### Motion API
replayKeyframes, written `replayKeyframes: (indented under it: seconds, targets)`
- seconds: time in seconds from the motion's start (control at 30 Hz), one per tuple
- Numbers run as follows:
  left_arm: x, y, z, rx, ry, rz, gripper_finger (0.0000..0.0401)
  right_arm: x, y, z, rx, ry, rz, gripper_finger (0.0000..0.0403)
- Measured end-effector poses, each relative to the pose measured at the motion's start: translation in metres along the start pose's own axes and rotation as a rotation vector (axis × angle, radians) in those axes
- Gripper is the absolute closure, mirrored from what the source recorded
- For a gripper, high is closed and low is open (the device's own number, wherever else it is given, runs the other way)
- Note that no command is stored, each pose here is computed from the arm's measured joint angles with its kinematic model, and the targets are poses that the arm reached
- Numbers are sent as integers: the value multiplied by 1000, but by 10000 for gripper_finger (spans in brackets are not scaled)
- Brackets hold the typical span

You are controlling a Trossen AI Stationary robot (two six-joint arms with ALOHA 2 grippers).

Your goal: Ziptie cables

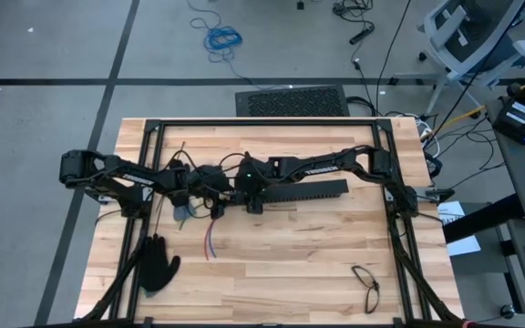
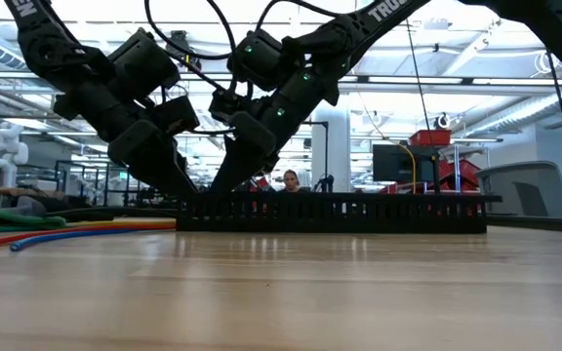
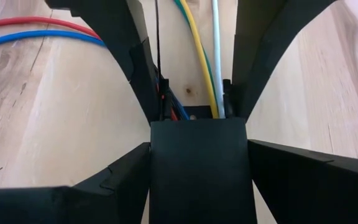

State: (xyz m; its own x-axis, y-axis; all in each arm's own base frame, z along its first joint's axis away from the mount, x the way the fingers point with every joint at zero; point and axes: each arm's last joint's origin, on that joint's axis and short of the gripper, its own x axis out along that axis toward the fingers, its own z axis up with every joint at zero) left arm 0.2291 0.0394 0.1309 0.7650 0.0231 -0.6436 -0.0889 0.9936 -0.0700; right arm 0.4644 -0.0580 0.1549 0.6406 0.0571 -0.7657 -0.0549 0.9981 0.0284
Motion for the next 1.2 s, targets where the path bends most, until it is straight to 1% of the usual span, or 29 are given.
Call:
replayKeyframes:
  seconds: [0.1, 0.4, 0.57, 0.73, 0.9, 1.0, 1.1, 1.2]
  targets:
    - [0, 0, 0, 1, -4, 1, 175, 0, 1, 1, -6, -16, 21, 160]
    - [0, 0, 0, -1, -3, 7, 175, 1, 2, 2, -27, -23, 33, 160]
    - [0, 0, -1, 21, 17, 6, 175, 0, 2, 2, -33, -28, 33, 160]
    - [0, 0, 1, 30, -13, 9, 175, 0, 0, 2, -56, -30, 45, 160]
    - [0, 0, 2, 86, -22, 10, 175, 0, 0, 3, -96, -38, 57, 160]
    - [0, 0, 3, 85, -27, 10, 174, 0, 1, 3, -100, -38, 61, 160]
    - [0, 0, 3, 84, -27, 9, 164, 0, 1, 3, -101, -36, 63, 160]
    - [0, 0, 3, 87, -29, 10, 139, 0, 1, 3, -104, -37, 67, 160]
